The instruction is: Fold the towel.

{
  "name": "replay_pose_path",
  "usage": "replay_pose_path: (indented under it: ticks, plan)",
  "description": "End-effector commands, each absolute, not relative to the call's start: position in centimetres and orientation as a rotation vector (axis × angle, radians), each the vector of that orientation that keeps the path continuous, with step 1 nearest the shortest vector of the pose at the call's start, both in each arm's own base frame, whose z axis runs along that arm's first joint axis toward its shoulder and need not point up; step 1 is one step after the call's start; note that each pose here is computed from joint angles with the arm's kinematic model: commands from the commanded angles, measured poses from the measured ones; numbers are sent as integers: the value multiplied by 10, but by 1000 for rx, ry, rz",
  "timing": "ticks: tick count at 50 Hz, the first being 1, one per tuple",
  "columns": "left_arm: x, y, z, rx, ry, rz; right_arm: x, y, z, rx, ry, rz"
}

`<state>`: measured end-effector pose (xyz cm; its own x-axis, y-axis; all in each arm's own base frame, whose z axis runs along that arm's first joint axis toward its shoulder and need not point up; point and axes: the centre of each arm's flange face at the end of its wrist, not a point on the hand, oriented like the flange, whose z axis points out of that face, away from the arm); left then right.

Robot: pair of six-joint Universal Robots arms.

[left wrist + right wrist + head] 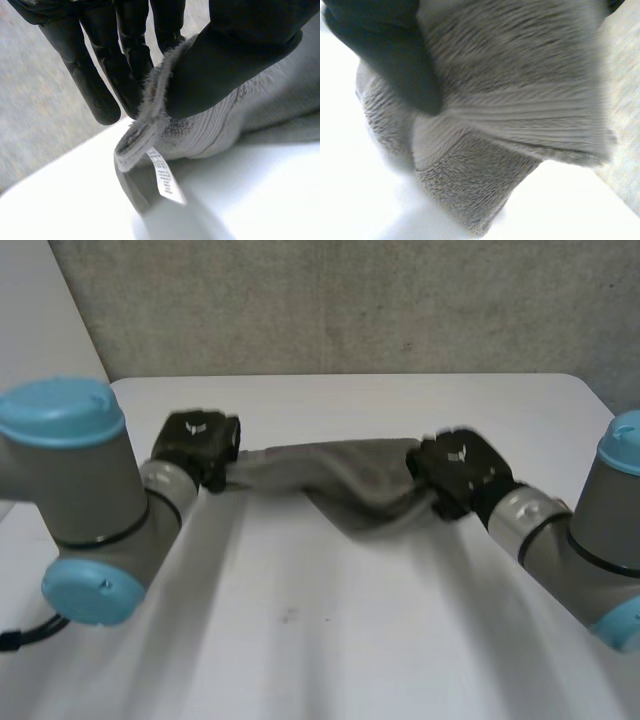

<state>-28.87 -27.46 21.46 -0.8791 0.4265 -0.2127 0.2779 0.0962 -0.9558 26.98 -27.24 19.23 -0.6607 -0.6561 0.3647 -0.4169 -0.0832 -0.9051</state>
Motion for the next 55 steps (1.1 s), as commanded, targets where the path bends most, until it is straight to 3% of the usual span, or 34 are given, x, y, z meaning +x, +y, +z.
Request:
replay_pose_path:
  ticks: [1, 6, 8, 15, 30, 50, 55]
  plan:
    - [-282, -262, 212, -731, -2246, 1890, 230, -275, 183, -1336, 2250, -1639]
    - [-279, -256, 240, -700, -2177, 1967, 223, -280, 213, -1127, 2252, -1729]
    - [-280, -249, 255, -690, -2127, 2000, 221, -279, 227, -865, 2238, -1698]
    - [-286, -228, 284, -695, -2005, 2059, 215, -278, 229, -472, 2237, -1564]
    - [-284, -217, 327, -637, -1857, 2173, 210, -258, 182, -338, 2329, -1397]
    - [-280, -225, 333, -607, -1852, 2203, 197, -242, 149, -291, 2406, -1308]
    - [-276, -230, 334, -579, -1857, 2210, 197, -246, 126, -337, 2432, -1325]
